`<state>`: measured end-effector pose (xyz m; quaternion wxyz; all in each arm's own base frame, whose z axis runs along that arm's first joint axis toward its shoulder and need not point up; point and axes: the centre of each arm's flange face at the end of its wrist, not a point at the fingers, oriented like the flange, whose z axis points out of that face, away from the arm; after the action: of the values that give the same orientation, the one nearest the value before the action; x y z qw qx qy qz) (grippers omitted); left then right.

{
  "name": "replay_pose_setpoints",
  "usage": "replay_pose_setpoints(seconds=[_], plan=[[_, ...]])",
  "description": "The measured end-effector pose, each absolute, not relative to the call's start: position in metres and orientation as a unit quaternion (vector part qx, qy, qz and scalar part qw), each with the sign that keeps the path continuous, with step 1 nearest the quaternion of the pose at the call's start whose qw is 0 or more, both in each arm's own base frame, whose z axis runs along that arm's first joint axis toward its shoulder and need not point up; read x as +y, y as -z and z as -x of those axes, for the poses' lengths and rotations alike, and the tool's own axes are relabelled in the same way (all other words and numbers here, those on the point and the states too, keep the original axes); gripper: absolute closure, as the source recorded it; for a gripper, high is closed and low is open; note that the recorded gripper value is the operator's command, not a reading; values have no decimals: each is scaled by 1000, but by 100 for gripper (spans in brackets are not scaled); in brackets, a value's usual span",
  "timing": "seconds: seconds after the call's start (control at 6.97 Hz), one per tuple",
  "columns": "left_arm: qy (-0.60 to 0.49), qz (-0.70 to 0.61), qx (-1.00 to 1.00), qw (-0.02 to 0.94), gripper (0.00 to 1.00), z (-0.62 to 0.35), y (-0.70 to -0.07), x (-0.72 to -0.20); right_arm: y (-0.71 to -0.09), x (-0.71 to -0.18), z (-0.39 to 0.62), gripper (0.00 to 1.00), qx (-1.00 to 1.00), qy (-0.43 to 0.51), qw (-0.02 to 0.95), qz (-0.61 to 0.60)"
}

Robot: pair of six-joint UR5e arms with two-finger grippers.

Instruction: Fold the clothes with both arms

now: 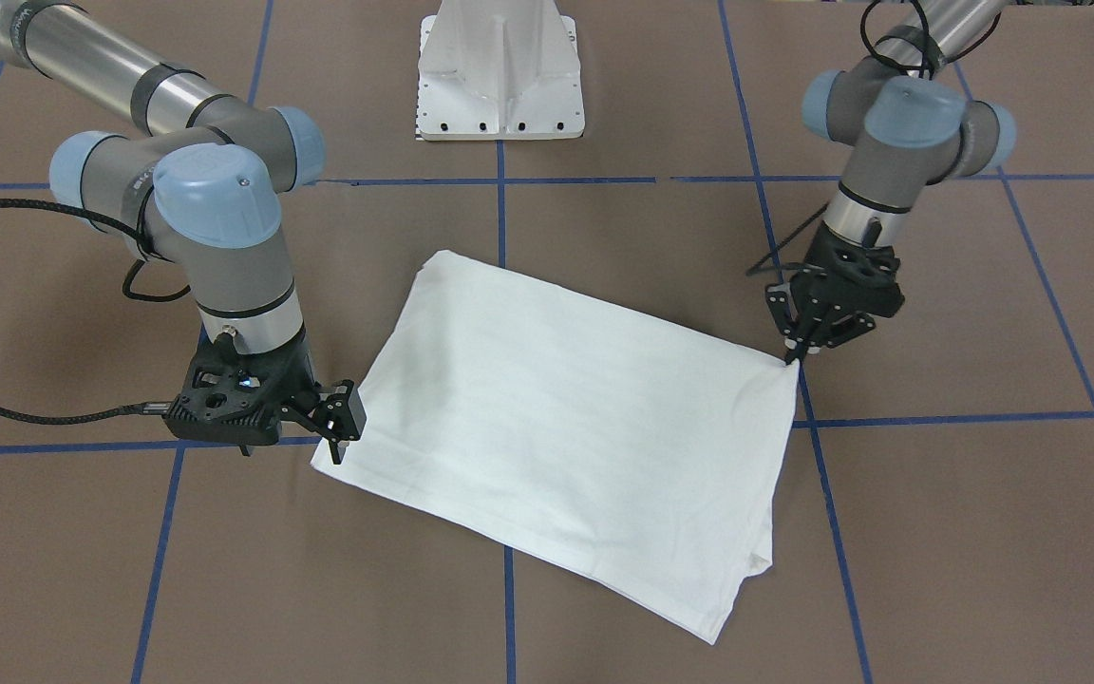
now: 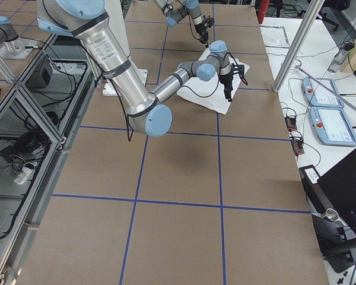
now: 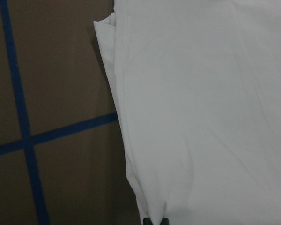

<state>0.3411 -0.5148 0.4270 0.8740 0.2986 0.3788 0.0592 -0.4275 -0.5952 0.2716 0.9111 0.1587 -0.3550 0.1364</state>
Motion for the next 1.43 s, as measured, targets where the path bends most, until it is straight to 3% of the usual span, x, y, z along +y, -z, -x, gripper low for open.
replay_pose_setpoints(seconds=[0.43, 0.57, 0.72, 1.43], plan=[[-55, -312, 304, 898, 100, -329, -435, -680, -260, -579, 440, 0, -367, -127, 908, -159], [-50, -310, 292, 904, 91, -338, -432, -713, -254, -573, 447, 0, -373, -128, 906, -156], [-45, -311, 282, 907, 1, -343, -431, -732, -250, -567, 455, 0, -377, -129, 904, -153], [-50, -340, 314, 885, 0, -324, -434, -714, -191, -519, 543, 0, -412, -231, 874, -117]])
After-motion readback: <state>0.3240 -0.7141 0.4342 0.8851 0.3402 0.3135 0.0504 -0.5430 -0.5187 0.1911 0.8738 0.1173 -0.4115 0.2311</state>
